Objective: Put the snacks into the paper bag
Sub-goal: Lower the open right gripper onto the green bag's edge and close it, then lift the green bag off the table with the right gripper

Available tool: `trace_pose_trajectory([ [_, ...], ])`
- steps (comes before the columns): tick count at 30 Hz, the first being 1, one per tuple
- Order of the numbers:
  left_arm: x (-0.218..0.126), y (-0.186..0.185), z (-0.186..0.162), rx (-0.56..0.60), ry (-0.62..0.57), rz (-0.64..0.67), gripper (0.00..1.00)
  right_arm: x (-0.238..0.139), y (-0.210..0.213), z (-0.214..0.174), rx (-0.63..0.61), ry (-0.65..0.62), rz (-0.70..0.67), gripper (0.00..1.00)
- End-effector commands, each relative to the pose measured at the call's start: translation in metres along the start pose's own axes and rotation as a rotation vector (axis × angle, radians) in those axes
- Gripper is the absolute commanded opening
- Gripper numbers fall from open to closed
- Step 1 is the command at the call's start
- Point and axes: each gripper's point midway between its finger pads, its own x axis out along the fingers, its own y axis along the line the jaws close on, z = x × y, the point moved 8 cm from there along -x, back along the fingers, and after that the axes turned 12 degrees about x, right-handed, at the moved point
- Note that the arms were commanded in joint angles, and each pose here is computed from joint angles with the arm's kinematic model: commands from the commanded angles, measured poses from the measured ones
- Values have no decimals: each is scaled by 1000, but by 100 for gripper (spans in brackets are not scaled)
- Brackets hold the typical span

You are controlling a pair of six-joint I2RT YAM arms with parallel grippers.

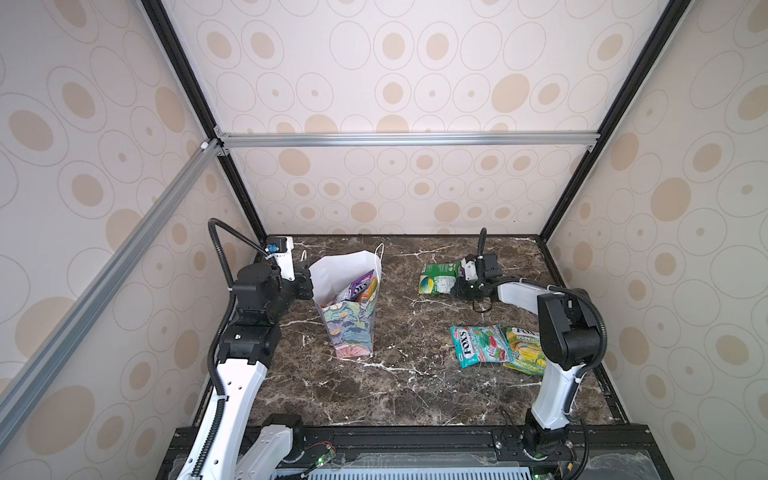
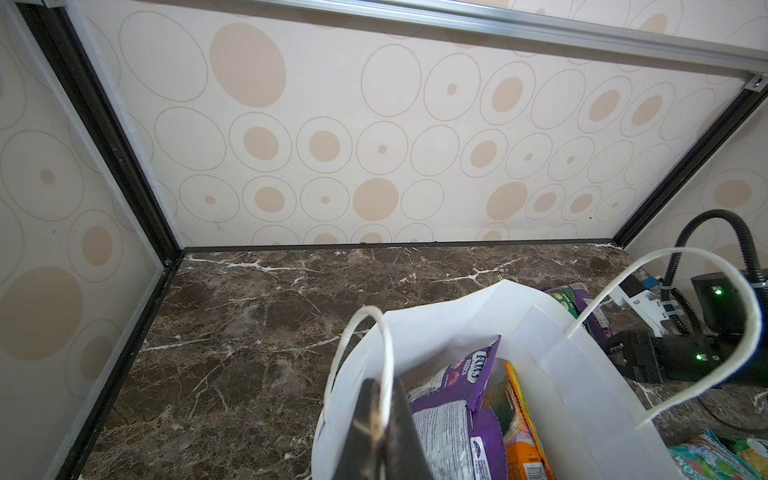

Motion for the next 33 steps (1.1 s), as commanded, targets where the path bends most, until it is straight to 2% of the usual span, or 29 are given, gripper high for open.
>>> trace_pose_trajectory([
  [1, -5, 0, 8, 3, -33, 0, 4, 1, 2, 5, -3, -6, 14, 6],
  [4, -5, 0, 8, 5, -34, -3, 4, 2, 2, 5, -1, -4, 18, 0],
  [20, -7, 0, 8, 5, -41, 2, 4, -11, 11, 0, -13, 9, 96, 0],
  [33, -7, 0, 9, 3, -44, -1, 4, -39, 16, -9, -28, -13, 114, 0],
])
